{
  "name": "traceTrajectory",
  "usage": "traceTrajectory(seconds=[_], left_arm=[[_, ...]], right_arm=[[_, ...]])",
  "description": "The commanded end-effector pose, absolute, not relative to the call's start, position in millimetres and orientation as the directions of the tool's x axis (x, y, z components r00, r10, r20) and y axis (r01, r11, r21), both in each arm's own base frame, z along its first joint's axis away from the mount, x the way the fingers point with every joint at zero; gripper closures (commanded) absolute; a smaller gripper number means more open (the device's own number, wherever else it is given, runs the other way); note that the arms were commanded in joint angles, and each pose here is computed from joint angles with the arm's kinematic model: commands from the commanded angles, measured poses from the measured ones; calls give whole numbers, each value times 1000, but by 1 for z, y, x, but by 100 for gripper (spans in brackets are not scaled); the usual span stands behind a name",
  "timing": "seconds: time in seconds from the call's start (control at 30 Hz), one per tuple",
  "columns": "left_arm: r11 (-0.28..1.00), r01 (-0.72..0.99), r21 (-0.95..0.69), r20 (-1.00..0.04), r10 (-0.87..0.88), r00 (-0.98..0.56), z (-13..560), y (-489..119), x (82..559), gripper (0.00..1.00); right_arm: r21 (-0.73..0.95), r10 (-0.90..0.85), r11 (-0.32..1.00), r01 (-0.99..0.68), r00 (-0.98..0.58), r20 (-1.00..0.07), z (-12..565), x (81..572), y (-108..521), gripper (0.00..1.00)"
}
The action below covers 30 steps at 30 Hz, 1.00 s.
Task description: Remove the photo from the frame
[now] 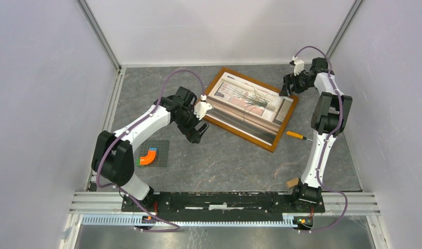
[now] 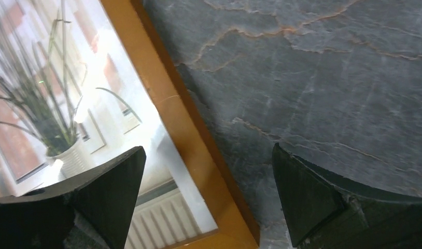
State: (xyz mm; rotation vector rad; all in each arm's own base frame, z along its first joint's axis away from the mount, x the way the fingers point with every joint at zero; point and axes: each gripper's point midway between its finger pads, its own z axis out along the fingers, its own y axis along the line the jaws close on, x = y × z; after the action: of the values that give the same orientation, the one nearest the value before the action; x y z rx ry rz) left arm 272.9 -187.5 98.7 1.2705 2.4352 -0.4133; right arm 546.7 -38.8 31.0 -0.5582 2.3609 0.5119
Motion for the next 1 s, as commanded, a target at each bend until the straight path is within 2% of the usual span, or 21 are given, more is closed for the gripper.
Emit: traceTrajectory(seconds=[0.0, 0.1, 0.27, 0.47, 0.7, 0.97], left_arm=[[685, 717, -130, -454, 602, -657, 103, -173, 279, 0], [723, 666, -182, -448, 542, -711, 96, -162, 281, 0], [720, 662, -209, -457, 527, -717, 83, -167, 287, 0], [771, 587, -247, -406, 467, -785, 55, -163, 327, 2], [712, 645, -279, -452, 495, -742, 53, -179, 358, 5], [684, 620, -383, -465, 437, -770, 58, -194, 398, 4]], right_arm=[[361, -201, 769, -528, -735, -647, 27, 528, -14, 3], [458, -190, 715, -529, -777, -600, 16, 501, 2, 9], [543, -210, 648, -534, -811, -547, 19, 465, 30, 15], [555, -284, 616, -559, -815, -505, 21, 418, 60, 17], [575, -354, 568, -589, -805, -476, 26, 371, 78, 20], [633, -426, 479, -608, -791, -439, 22, 300, 107, 21]])
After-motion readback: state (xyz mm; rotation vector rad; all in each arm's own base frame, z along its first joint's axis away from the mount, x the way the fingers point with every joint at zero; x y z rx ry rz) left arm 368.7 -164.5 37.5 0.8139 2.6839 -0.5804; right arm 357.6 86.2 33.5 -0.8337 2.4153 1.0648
